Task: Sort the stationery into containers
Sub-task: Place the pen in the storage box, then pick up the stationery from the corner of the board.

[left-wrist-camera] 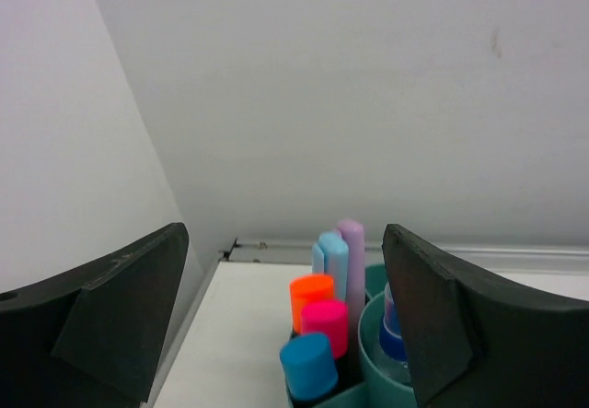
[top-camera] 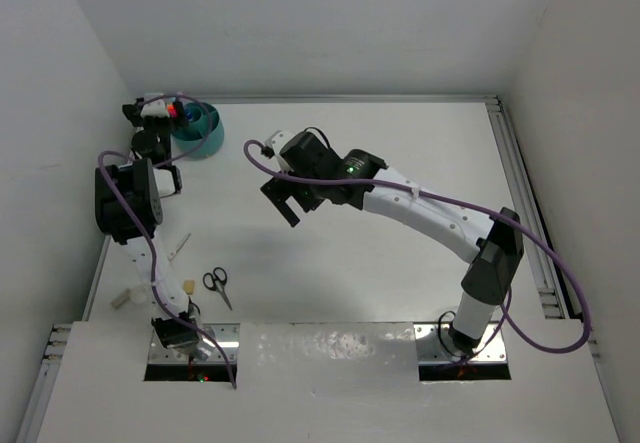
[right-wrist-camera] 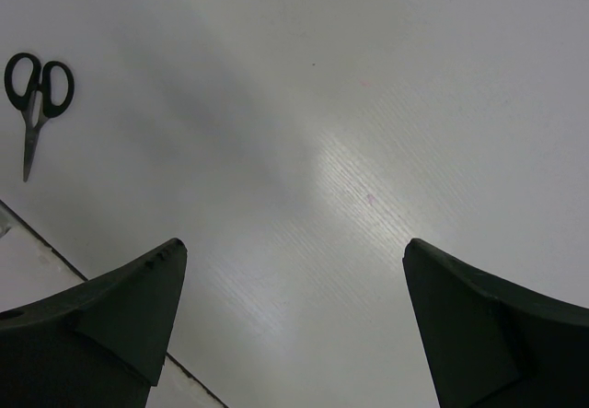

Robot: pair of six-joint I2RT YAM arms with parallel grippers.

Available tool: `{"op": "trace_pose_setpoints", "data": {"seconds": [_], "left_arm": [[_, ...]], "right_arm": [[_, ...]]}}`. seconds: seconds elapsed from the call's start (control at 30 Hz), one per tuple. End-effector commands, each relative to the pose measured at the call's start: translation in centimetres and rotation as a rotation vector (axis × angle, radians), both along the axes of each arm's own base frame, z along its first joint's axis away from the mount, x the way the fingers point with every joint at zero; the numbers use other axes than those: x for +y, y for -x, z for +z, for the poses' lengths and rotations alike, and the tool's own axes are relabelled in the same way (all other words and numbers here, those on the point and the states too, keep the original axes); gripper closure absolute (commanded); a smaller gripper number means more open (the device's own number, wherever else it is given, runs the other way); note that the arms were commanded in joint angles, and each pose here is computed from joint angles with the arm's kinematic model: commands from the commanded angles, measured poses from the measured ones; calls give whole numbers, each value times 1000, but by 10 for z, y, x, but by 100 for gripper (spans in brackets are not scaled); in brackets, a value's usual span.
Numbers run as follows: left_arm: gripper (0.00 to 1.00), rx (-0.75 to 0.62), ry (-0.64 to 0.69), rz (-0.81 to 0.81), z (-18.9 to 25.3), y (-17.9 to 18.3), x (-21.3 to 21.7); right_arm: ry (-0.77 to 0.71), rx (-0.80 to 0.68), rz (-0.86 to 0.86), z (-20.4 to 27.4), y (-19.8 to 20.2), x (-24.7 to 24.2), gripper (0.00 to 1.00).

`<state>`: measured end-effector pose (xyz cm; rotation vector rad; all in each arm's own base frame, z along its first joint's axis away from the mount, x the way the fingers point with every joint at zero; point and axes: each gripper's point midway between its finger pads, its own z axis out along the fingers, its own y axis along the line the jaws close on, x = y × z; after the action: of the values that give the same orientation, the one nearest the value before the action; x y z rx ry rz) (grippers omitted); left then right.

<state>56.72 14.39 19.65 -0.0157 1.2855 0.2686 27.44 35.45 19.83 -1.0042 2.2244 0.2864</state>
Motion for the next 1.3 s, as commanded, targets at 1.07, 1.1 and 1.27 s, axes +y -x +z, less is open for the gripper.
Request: {"op": "trace_pose_setpoints", "data": {"seconds": [1.07, 1.1, 1.27], "left_arm": [[30, 794, -67, -459, 83, 180, -8], [30, 904, -83, -494, 58, 201, -20], [33, 1143, -153, -538, -16, 261, -55]], "right_arm": [[-166, -95, 29, 1, -3, -38, 1], [-159, -93, 31, -2, -3, -39, 1], [-153, -73, 31, -20, 0, -42, 2]]}}
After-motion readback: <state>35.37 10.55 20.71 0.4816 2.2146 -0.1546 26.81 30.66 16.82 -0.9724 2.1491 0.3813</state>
